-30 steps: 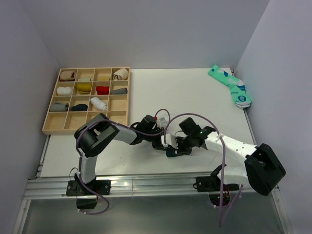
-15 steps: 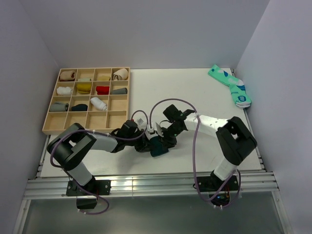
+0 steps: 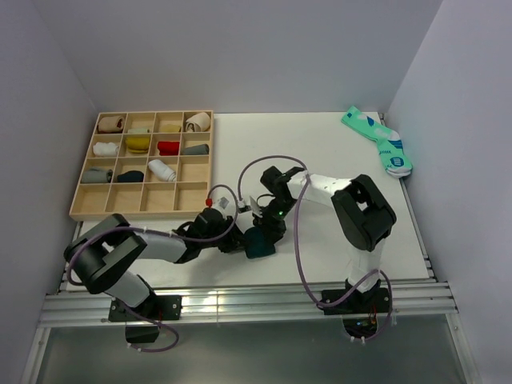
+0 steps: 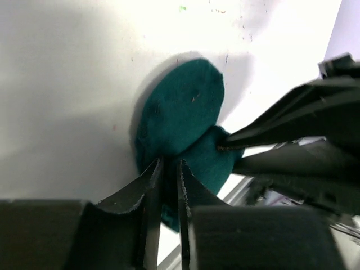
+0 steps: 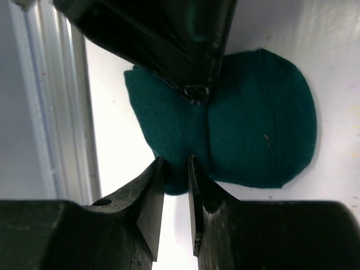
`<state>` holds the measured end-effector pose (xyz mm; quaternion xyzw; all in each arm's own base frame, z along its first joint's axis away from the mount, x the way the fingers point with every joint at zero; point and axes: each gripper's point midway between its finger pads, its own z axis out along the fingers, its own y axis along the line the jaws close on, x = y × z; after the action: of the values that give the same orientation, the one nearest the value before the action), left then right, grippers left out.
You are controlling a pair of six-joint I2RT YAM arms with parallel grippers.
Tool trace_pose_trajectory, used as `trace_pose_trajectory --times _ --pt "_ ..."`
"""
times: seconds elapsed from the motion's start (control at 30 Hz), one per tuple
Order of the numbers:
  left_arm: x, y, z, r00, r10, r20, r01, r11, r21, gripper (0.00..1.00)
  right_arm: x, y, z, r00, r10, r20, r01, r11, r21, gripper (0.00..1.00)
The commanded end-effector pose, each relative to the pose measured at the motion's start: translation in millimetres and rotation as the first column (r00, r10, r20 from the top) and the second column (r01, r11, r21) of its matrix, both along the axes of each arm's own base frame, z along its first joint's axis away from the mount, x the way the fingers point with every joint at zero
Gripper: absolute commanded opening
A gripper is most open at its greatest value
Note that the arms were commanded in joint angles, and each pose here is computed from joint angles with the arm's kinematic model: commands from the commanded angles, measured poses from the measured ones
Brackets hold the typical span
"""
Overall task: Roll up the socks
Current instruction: Roll the sock at the center of the board.
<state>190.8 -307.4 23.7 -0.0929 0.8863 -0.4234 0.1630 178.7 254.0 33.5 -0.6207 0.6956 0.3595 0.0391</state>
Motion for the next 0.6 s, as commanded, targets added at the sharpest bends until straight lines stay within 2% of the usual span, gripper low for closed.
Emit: trace_pose_trajectory --times 0.0,0.13,0.27,0.43,0.57 --pt "5.0 21.1 -4.5 0.989 0.047 0.141 -0.062 0.992 0.105 0.20 -25.3 -35.3 -13.4 0.990 -0.006 -0.143 -0.021 0.982 -0.187 0.27" --pt "10.1 25.7 17.7 0.969 0.070 0.239 -0.089 0.994 0.070 0.24 -23.6 -42.6 -19.3 0.977 -0.028 -0.210 -0.023 0.972 -0.234 0.27" --pt "12.2 28.6 39.8 0.936 0.080 0.344 -0.101 0.994 0.044 0.29 -16.3 -45.5 -25.1 0.974 -0.059 -0.217 -0.002 0.962 -0.272 0.27" --pt "0.2 16.3 69.4 0.863 -0.004 0.504 0.007 1.000 -0.004 0.37 -7.0 -43.5 -30.1 0.975 -0.084 -0.205 0.020 0.954 -0.298 0.27" --pt "-10.9 -1.2 75.8 0.804 -0.123 0.581 0.125 0.991 0.038 0.41 -1.4 -43.4 -36.2 0.978 -0.100 -0.184 0.038 0.948 -0.317 0.27"
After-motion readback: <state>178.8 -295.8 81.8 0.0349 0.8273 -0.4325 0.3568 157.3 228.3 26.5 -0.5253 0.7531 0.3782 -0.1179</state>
